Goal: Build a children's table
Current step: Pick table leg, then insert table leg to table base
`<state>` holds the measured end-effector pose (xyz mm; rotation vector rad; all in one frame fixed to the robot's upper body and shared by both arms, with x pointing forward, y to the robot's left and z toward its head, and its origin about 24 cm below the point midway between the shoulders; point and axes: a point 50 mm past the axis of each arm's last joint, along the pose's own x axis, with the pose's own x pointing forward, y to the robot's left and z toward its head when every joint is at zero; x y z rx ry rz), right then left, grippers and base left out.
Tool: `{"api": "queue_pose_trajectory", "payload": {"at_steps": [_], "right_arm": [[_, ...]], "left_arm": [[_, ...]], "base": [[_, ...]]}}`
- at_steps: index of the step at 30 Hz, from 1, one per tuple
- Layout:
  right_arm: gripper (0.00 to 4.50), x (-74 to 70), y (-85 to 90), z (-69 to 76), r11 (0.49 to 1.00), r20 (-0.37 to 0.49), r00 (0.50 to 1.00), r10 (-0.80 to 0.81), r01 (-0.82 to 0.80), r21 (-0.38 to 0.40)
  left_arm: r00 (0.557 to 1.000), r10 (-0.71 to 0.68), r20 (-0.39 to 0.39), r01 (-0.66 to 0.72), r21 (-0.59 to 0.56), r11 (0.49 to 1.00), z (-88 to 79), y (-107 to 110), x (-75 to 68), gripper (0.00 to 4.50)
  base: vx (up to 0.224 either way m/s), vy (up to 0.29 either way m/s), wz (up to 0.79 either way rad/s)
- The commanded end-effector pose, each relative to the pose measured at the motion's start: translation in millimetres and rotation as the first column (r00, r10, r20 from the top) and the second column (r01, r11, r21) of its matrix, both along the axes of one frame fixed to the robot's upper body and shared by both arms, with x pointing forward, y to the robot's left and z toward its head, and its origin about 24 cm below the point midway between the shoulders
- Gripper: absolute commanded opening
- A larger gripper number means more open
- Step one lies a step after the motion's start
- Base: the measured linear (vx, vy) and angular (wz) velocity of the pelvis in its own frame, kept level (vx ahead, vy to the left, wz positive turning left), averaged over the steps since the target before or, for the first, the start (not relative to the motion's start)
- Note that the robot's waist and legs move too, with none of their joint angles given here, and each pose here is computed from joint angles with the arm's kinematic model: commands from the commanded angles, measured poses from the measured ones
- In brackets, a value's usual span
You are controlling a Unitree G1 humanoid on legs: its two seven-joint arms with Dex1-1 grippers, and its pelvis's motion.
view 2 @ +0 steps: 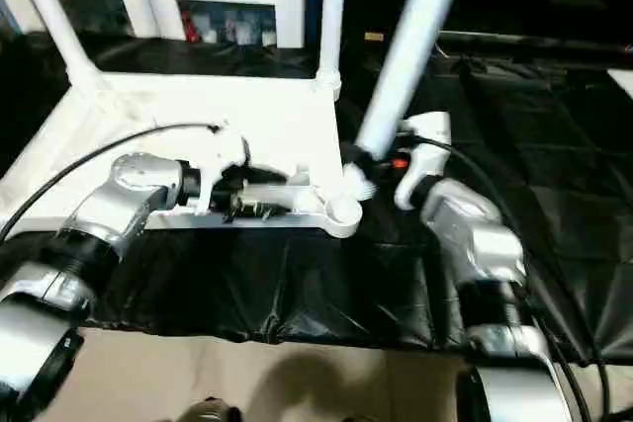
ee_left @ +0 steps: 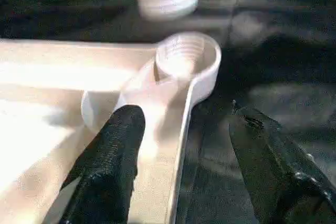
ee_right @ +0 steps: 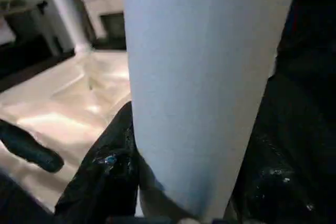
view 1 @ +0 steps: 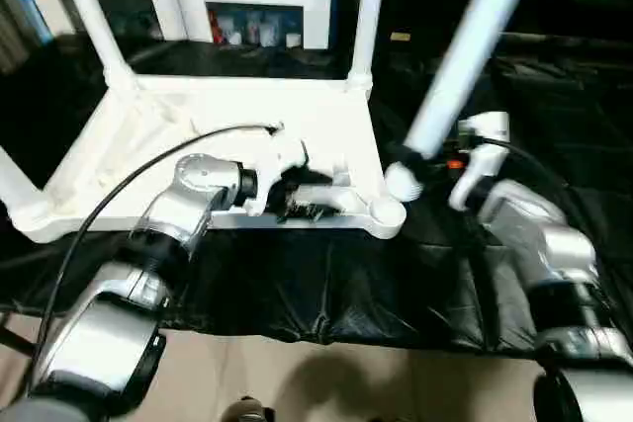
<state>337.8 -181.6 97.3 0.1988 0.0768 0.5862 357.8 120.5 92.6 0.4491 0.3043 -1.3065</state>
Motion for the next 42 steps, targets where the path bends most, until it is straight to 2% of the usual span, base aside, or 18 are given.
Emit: {"api": "queue_pose_trajectory", "payload": {"at_steps": [1, 3, 5, 7, 10, 17, 25, 26, 30, 31, 36, 39, 42], "right_arm": [[1.89, -1.9, -1.1, 5.9, 1.000, 0.036, 0.999, -0.016, 0.017, -0.008], [1.89, -4.4, -1.4, 2.2, 0.999, 0.035, 0.999, -0.031, 0.032, -0.035], [1.89, -9.1, 0.1, -0.3, 0.999, 0.024, 1.000, -0.015, 0.016, -0.045], [1.89, -12.3, 1.1, -0.3, 0.998, 0.036, 0.999, 0.004, -0.001, -0.066], [1.89, -16.8, 0.7, -1.4, 0.998, 0.027, 1.000, 0.000, 0.001, -0.057], [1.89, -24.7, -0.8, -3.2, 0.998, -0.003, 1.000, -0.011, 0.011, -0.054], [1.89, -26.9, -1.5, -2.2, 0.998, -0.009, 1.000, -0.017, 0.016, -0.063], [1.89, -27.2, -1.1, -1.8, 0.998, -0.009, 1.000, -0.015, 0.014, -0.064], [1.89, -27.3, -0.3, -0.7, 0.998, -0.010, 1.000, -0.009, 0.008, -0.068], [1.89, -27.2, -0.2, -0.6, 0.998, -0.010, 1.000, -0.006, 0.006, -0.069], [1.89, -24.6, 2.7, 1.4, 0.997, -0.007, 1.000, 0.018, -0.019, -0.079], [1.89, -21.0, 9.0, 4.8, 0.994, -0.002, 0.998, 0.068, -0.068, -0.084], [1.89, -21.2, 18.1, 6.7, 0.986, -0.007, 0.989, 0.146, -0.146, -0.083]], "left_arm": [[1.000, -0.005, 0.009, 0.005, 0.035, 0.999, 1.0, 0.3, 3.2, 2.61], [1.000, -0.001, 0.011, 0.001, 0.061, 0.998, -0.7, 1.2, 5.9, 2.55], [1.000, 0.007, 0.019, -0.009, 0.091, 0.996, -2.5, 1.7, 8.4, 2.21], [1.000, 0.016, 0.025, -0.019, 0.108, 0.994, -3.6, 1.6, 9.9, 2.20], [0.999, 0.035, 0.004, -0.035, 0.112, 0.993, -6.1, 2.2, 10.9, 1.85], [0.997, 0.063, -0.033, -0.058, 0.147, 0.987, -16.5, 5.7, 9.4, 1.37], [0.997, 0.073, -0.029, -0.066, 0.197, 0.978, -23.6, 7.2, 8.0, 0.89], [0.997, 0.075, -0.029, -0.068, 0.199, 0.978, -24.4, 7.2, 7.9, 0.64], [0.996, 0.082, -0.043, -0.072, 0.201, 0.977, -25.3, 8.3, 7.6, 0.54], [0.995, 0.083, -0.050, -0.071, 0.201, 0.977, -25.5, 8.8, 7.4, 0.23], [0.993, 0.081, -0.088, -0.058, 0.235, 0.970, -29.9, 15.8, 4.6, 0.07], [0.990, 0.083, -0.116, -0.049, 0.268, 0.962, -33.9, 26.1, 1.3, 0.00], [0.986, 0.093, -0.138, -0.057, 0.249, 0.967, -35.3, 34.8, -1.3, 0.00]], "base": [[0.000, 0.000, 0.00], [0.000, 0.000, 0.00], [0.000, 0.000, 0.00], [0.000, 0.000, 0.00], [0.000, 0.000, 0.00], [0.000, 0.000, 0.00], [0.000, 0.000, 0.00], [0.000, 0.000, 0.00], [0.000, 0.000, 0.00], [0.000, 0.000, 0.00], [0.000, 0.000, 0.00], [0.000, 0.000, 0.00], [0.000, 0.000, 0.00]]}}
